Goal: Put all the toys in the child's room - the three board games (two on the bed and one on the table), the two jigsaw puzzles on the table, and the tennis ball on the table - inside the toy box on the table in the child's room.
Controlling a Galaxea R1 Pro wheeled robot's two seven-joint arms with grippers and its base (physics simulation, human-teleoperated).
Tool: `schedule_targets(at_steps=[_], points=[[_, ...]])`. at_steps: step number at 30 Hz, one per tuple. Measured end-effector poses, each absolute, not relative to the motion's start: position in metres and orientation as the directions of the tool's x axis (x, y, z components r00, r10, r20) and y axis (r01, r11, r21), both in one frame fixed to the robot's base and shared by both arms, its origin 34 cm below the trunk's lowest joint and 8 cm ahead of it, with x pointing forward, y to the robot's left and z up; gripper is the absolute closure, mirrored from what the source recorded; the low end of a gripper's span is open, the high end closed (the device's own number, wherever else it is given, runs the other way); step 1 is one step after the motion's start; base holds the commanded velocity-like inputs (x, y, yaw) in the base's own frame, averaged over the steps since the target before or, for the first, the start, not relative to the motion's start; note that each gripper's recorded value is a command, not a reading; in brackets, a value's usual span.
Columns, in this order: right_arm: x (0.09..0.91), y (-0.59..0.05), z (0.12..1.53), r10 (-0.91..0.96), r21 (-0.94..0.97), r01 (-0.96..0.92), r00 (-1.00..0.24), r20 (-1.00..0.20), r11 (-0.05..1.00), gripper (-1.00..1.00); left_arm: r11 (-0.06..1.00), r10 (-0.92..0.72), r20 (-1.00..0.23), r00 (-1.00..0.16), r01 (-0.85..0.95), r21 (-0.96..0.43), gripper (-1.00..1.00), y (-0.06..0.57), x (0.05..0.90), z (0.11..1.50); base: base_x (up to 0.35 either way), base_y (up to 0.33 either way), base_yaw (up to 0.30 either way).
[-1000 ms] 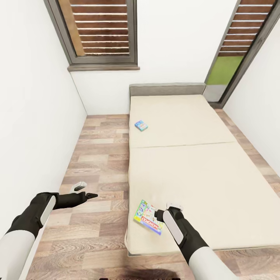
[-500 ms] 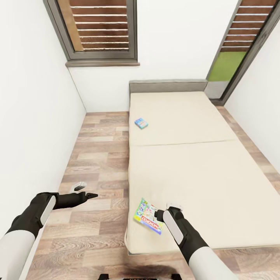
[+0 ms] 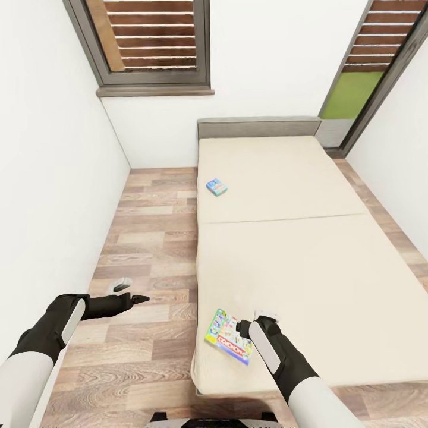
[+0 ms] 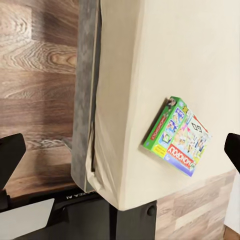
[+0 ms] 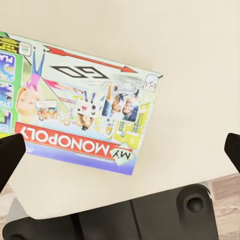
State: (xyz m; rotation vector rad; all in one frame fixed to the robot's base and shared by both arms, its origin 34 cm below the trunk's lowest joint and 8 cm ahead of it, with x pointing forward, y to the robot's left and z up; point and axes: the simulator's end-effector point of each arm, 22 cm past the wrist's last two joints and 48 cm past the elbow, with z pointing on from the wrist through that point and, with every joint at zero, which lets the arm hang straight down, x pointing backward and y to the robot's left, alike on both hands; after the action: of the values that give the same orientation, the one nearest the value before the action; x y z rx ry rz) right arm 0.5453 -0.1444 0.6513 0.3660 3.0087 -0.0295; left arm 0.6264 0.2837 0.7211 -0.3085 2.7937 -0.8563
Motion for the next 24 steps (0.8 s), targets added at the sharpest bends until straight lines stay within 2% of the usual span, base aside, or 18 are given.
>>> schedule_targets(at_steps=[11, 24], points=[[0.5414, -0.1454, 0.6458, 0.236, -0.011, 0.239, -0.966, -0.104, 0.971, -1.0, 0.81, -0.256, -0.119, -0.959, -0.146, -0.567, -1.0, 0.2837, 0.6227, 0.7145, 0.072, 0.019, 0.0], [0.5413, -0.1449, 0.6457, 0.235, -0.011, 0.238, -0.966, -0.103, 0.971, -1.0, 0.811, -0.255, -0.118, -0.96, -0.146, -0.567, -1.0, 0.2834, 0.6223, 0.7139, 0.009, 0.003, 0.0]])
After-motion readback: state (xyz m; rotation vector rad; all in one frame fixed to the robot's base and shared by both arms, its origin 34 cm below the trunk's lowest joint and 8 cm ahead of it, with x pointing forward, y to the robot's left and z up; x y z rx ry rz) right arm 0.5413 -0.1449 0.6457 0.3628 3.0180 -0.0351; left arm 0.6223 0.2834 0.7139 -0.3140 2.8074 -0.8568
